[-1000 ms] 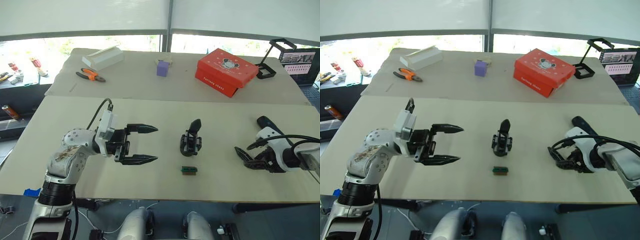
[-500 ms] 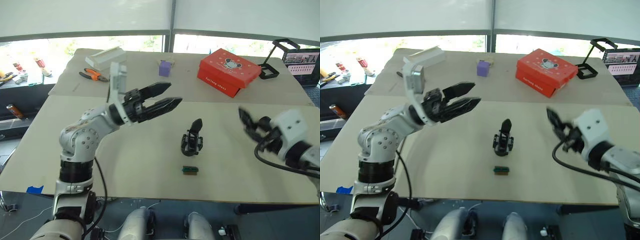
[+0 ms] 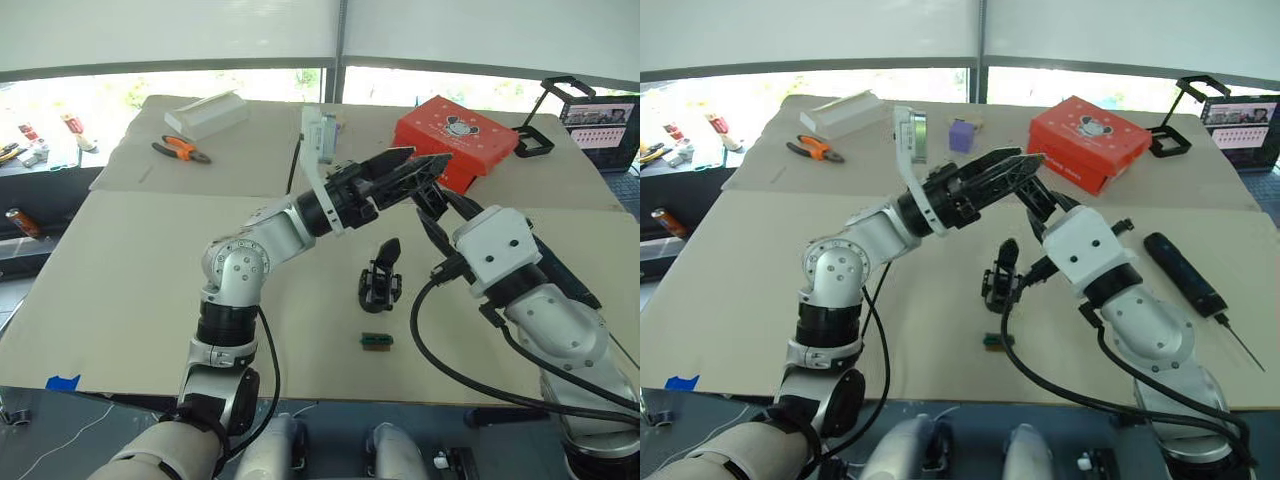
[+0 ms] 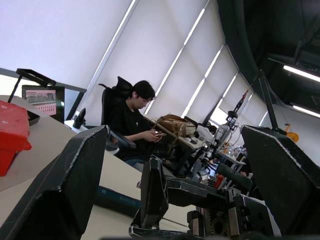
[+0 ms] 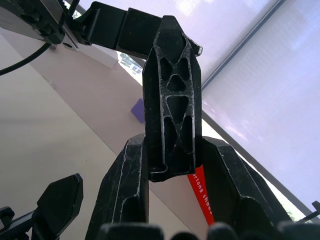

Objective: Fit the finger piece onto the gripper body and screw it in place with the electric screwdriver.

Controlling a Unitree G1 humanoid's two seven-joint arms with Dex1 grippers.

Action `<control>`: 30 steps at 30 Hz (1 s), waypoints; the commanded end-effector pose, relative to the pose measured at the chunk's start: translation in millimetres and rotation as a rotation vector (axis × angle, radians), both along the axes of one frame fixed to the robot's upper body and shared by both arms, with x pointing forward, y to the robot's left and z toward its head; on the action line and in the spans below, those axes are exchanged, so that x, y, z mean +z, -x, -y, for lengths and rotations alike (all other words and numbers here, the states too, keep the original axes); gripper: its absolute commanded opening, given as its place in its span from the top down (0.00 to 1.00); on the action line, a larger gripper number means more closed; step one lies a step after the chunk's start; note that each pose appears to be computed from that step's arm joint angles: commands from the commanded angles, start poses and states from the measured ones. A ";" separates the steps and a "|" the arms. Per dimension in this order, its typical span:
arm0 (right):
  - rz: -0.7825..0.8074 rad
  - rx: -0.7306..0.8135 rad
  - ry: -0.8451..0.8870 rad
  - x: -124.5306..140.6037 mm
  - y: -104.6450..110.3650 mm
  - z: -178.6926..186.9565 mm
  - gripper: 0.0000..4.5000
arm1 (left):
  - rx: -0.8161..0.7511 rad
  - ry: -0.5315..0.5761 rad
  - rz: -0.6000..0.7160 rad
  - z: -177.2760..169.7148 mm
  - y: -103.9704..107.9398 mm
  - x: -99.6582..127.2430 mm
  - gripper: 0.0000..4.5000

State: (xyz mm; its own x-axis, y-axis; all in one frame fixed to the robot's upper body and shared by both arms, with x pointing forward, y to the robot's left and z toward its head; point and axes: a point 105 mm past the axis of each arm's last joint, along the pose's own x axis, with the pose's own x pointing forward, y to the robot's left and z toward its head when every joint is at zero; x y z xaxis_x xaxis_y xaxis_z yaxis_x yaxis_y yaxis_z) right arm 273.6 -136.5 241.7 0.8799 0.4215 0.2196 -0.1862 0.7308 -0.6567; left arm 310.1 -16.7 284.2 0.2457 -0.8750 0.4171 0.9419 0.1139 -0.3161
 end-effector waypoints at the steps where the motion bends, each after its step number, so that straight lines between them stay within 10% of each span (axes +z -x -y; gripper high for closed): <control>1: 0.069 0.026 0.002 11.6 7.6 -7.4 0.75 | -0.036 0.013 0.026 5.2 12.8 5.9 0.00; 5: 0.070 0.037 -0.005 11.5 7.8 -12.5 0.75 | -0.040 0.002 0.004 6.1 12.2 1.7 0.00; 15: 0.037 0.049 -0.004 6.9 12.2 -14.5 0.75 | -0.036 0.052 -0.017 9.9 10.4 4.9 1.00; 18: 0.012 0.063 -0.035 7.7 15.9 -12.5 0.75 | -0.033 0.058 -0.013 10.1 9.7 6.3 1.00; 25: -0.242 0.409 -0.095 11.5 42.8 -16.2 0.15 | -0.087 -0.075 0.030 -6.0 -7.3 2.0 1.00; 30: -0.697 0.510 -0.090 5.5 51.1 18.1 0.15 | -0.319 -0.300 0.062 -19.1 -0.3 -7.1 1.00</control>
